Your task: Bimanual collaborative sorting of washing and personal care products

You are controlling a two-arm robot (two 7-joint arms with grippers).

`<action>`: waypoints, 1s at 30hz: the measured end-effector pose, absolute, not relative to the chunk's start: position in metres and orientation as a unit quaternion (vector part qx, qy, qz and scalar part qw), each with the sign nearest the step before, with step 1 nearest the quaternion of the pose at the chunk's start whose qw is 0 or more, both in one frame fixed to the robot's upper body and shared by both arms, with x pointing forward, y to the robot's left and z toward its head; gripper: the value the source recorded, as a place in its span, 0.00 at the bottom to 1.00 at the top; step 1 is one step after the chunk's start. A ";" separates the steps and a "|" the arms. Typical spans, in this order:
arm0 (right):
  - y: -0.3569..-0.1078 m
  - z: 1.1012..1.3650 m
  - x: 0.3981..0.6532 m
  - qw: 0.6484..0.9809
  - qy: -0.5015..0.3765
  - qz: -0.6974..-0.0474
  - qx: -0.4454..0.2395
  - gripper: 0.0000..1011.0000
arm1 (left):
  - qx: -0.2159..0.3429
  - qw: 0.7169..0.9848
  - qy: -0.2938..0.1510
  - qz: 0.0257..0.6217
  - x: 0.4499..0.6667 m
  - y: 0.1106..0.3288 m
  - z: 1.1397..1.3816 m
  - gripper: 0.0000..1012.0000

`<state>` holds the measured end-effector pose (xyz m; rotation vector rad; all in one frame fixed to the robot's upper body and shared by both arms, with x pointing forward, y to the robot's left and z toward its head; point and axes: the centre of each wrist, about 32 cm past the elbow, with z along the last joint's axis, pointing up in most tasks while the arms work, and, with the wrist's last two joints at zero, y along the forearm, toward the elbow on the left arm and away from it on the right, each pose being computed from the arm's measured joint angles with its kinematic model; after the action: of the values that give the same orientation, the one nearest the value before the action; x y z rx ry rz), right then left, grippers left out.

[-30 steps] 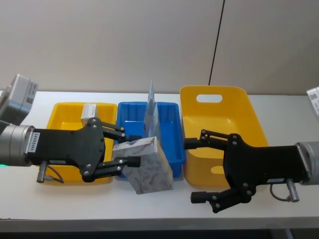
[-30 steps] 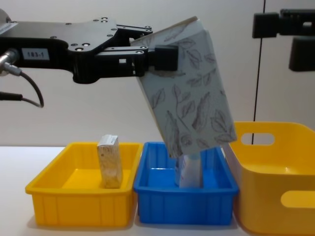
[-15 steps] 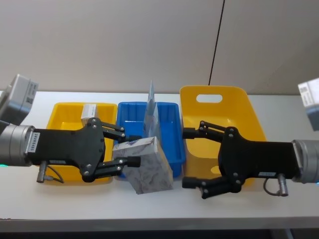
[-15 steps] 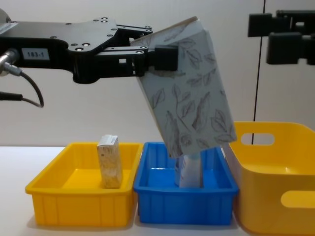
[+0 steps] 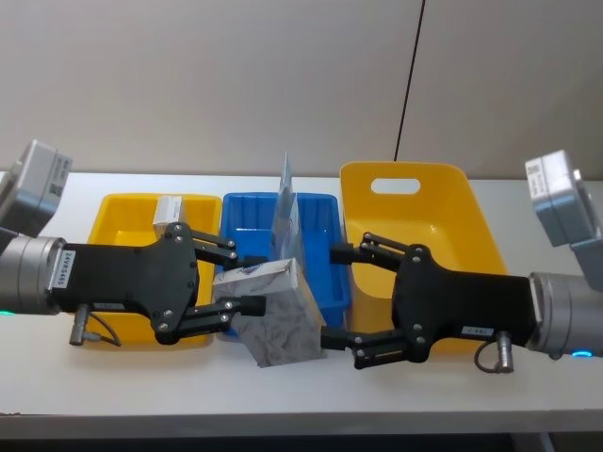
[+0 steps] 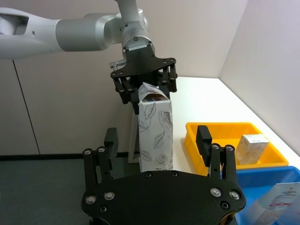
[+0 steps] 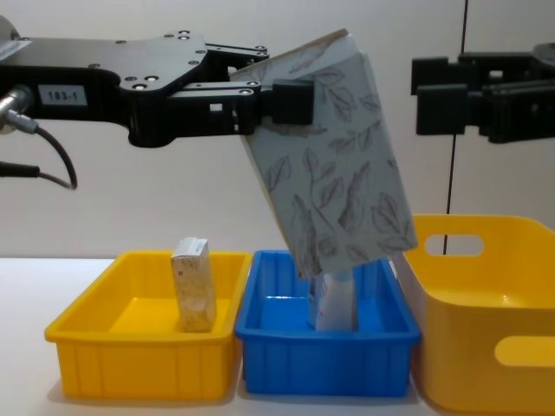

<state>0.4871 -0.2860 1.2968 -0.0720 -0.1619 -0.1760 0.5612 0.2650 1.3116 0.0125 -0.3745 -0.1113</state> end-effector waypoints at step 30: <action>-0.262 1.283 0.498 0.994 -0.058 -0.081 -0.051 0.99 | 0.006 0.981 -0.186 -0.055 0.561 0.265 1.312 0.33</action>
<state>0.4985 -0.2618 1.2832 -0.1031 -0.1172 -0.1633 0.5612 0.2650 1.3116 0.0124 -0.3746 -0.1112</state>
